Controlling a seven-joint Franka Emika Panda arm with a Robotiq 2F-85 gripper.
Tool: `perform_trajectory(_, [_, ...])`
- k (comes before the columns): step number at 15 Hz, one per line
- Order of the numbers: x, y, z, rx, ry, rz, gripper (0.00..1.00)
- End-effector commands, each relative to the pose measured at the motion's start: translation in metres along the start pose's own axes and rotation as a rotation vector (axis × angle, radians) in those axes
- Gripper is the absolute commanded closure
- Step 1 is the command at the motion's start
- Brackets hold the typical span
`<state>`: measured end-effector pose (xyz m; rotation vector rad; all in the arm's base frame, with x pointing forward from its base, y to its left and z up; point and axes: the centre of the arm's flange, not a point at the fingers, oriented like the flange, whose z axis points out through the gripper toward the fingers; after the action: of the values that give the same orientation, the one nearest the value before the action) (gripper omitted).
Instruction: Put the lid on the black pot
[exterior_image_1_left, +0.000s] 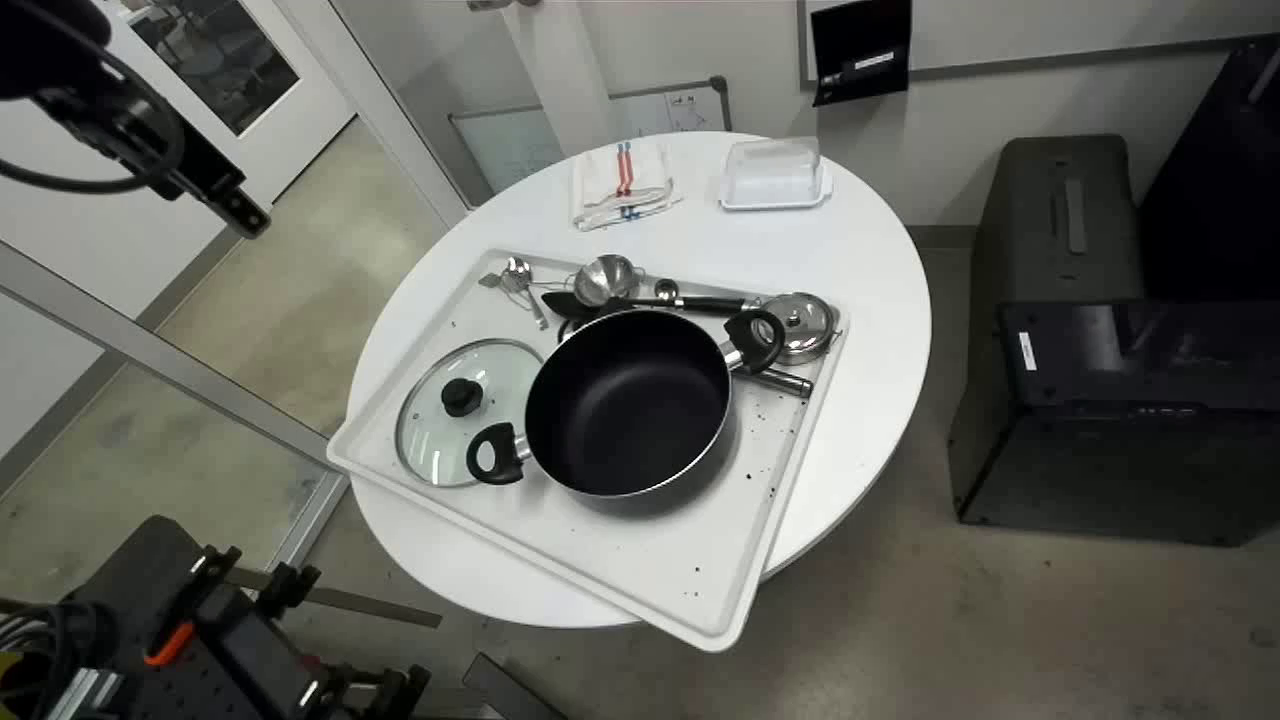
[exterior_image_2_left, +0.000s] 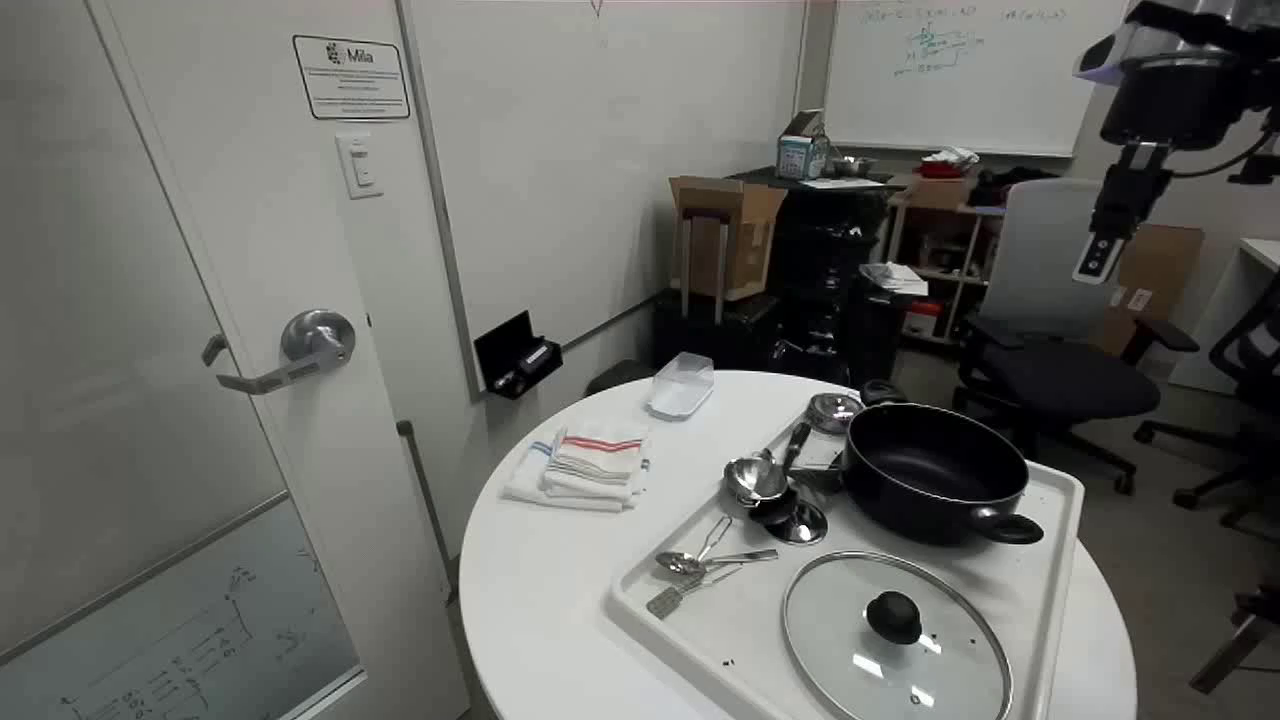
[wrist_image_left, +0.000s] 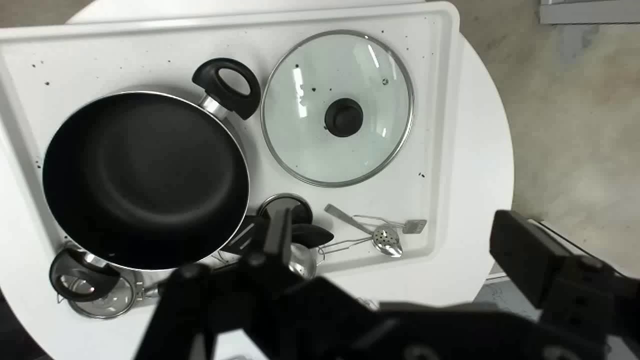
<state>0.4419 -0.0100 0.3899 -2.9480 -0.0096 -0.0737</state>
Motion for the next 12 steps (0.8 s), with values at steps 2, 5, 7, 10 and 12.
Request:
perform_trajectory(2, [0.0,0.0,0.0,0.0,0.0,0.0,0.0])
perform_trajectory(5, [0.0,0.0,0.0,0.0,0.0,0.0,0.0])
perform_trajectory(7, [0.001,-0.001,0.002,-0.006,-0.001,-0.003,0.0])
perform_trajectory(10, [0.01,-0.01,0.018,-0.018,-0.041,-0.023,0.0])
perform_trajectory(12, [0.014,-0.017,0.034,-0.03,-0.072,-0.038,0.0])
